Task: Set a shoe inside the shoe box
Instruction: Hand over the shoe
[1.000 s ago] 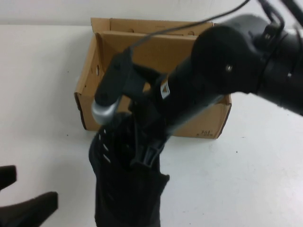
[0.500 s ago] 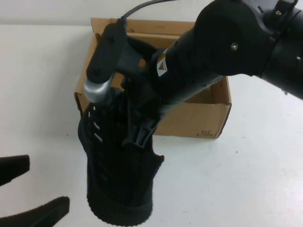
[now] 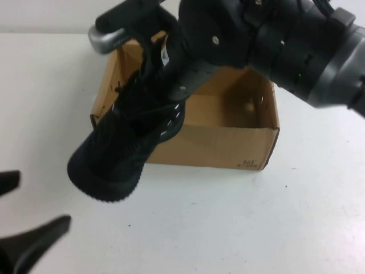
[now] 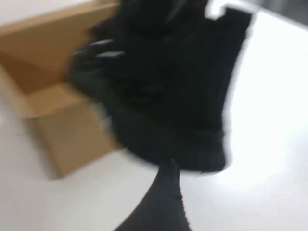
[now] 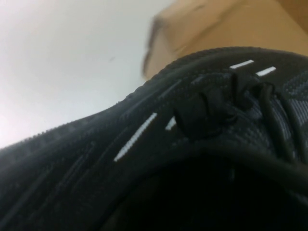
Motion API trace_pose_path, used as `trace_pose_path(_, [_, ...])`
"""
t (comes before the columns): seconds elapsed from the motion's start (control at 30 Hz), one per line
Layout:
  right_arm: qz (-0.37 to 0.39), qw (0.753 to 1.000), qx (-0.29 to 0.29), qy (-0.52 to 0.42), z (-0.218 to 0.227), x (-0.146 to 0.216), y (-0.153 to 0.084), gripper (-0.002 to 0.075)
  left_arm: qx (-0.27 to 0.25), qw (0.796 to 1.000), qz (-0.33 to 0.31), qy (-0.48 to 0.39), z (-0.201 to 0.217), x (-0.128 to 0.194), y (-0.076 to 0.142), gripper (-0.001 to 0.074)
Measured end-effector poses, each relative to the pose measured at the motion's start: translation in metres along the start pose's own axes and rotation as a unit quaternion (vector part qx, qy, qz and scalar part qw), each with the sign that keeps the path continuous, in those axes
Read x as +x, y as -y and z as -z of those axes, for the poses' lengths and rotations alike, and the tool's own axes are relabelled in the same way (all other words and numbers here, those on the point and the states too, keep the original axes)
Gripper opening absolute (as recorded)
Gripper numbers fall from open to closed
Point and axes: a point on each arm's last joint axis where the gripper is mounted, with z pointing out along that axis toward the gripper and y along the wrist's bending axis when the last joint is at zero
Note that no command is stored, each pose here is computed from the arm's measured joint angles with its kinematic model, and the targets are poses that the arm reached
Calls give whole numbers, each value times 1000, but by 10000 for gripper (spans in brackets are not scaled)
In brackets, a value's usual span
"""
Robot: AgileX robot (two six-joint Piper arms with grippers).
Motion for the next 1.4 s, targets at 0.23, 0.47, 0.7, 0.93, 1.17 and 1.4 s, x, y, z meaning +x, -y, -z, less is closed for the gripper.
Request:
trace_pose_path(0.23, [-75, 997, 26, 11, -3, -15, 4, 11, -106, 993, -11, -40, -14, 3, -32, 632])
trace_pose_path(0.47, [-77, 996, 28, -27, -21, -12, 2, 11, -89, 996, -32, 2, -20, -6, -32, 618])
trace_pose_path(0.7, [-81, 996, 23, -26, -23, -12, 3, 12, -36, 998, -51, 15, -24, -9, -21, 615])
trace_pose_path(0.93, [-83, 996, 21, -24, -23, -13, 3, 13, -32, 997, -59, 26, -29, -12, -21, 598])
trace_pose_path(1.17, [-86, 996, 14, -25, -24, -13, 1, 13, -35, 999, -39, -6, -53, -9, -35, 592])
trace_pose_path(1.4, [-87, 996, 12, -26, -24, -13, 1, 13, -8, 999, -30, -12, -72, -7, -40, 591])
